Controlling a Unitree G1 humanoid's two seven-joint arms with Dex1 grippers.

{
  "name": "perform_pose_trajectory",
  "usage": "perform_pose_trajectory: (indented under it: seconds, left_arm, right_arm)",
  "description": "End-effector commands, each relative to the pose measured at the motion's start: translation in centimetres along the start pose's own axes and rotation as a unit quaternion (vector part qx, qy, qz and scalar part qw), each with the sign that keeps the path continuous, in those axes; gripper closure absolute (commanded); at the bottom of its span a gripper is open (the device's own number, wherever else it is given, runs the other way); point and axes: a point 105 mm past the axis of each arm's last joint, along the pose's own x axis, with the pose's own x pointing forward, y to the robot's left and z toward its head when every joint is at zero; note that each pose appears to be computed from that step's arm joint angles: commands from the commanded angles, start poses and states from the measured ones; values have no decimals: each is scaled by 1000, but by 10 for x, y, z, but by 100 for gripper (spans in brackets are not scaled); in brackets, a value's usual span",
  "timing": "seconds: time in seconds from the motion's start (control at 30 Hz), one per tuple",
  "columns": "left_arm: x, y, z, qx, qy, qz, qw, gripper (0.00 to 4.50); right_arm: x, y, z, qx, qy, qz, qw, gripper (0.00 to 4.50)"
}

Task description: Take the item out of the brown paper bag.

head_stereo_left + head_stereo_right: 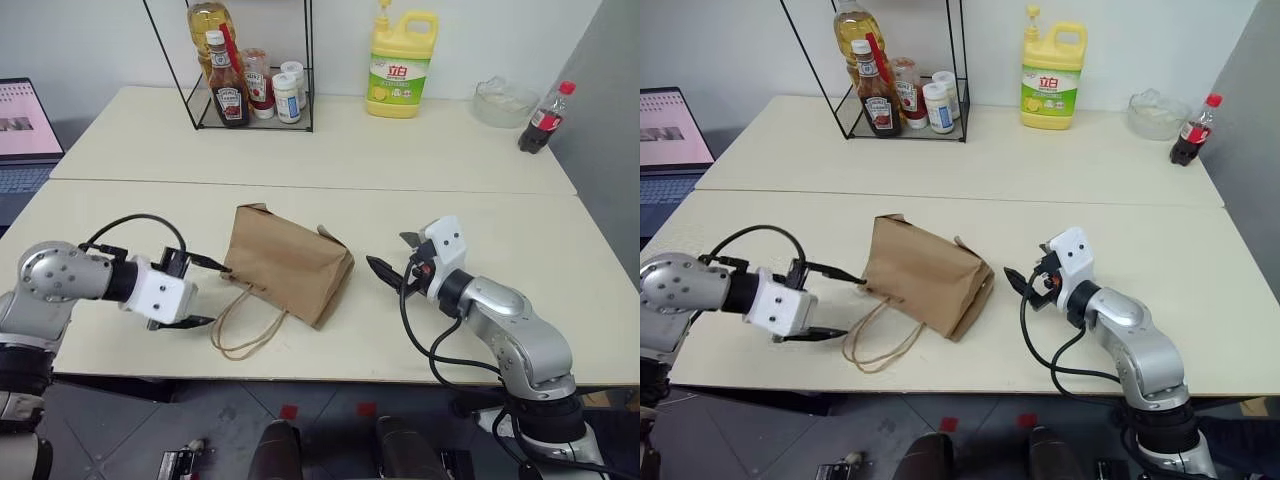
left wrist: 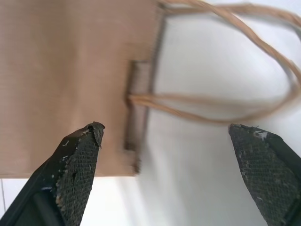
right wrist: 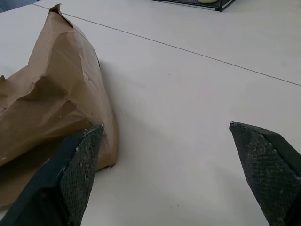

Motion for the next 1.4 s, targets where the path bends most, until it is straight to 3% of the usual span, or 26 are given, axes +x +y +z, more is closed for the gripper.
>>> perform_pose_trajectory:
  seconds: [0.03, 0.23, 0.4, 0.5, 0.73, 0.83, 0.9, 0.93, 1.07, 1.2, 1.4]
  left_arm:
    - [3, 4, 5, 30, -20, 28, 999, 0]
    - [10, 21, 16, 47, -52, 67, 995, 0]
    - [21, 16, 32, 50, -88, 51, 994, 0]
    - [23, 28, 34, -14, -105, 74, 992, 57]
    - [19, 51, 35, -156, -126, 104, 974, 281]
    - [18, 67, 31, -233, -134, 136, 954, 377]
    - [20, 75, 29, -262, -135, 152, 943, 440]
    - [20, 79, 28, -275, -136, 158, 938, 446]
    - [24, 96, 24, -335, -143, 196, 910, 446]
    - [29, 115, 22, -387, -156, 231, 879, 446]
    - [34, 145, 25, -447, -178, 260, 837, 446]
  right_arm:
    - [-4, 2, 11, -10, -23, 1, 1000, 1]
    - [-8, 0, 10, -11, -20, -4, 1000, 1]
    - [-9, -1, 10, -14, -19, -5, 1000, 1]
    - [-10, -2, 9, -22, -16, -5, 1000, 0]
    - [-16, -3, 8, -57, -8, 4, 998, 0]
    - [-24, 8, 5, -131, -2, 58, 990, 0]
    - [-34, 25, 4, -195, -8, 127, 972, 0]
    - [-39, 33, 4, -228, -12, 161, 960, 0]
    - [-52, 58, -1, -329, -20, 271, 904, 0]
    - [-46, 76, -4, -406, -51, 325, 853, 0]
    - [-19, 99, -4, -464, -123, 332, 812, 0]
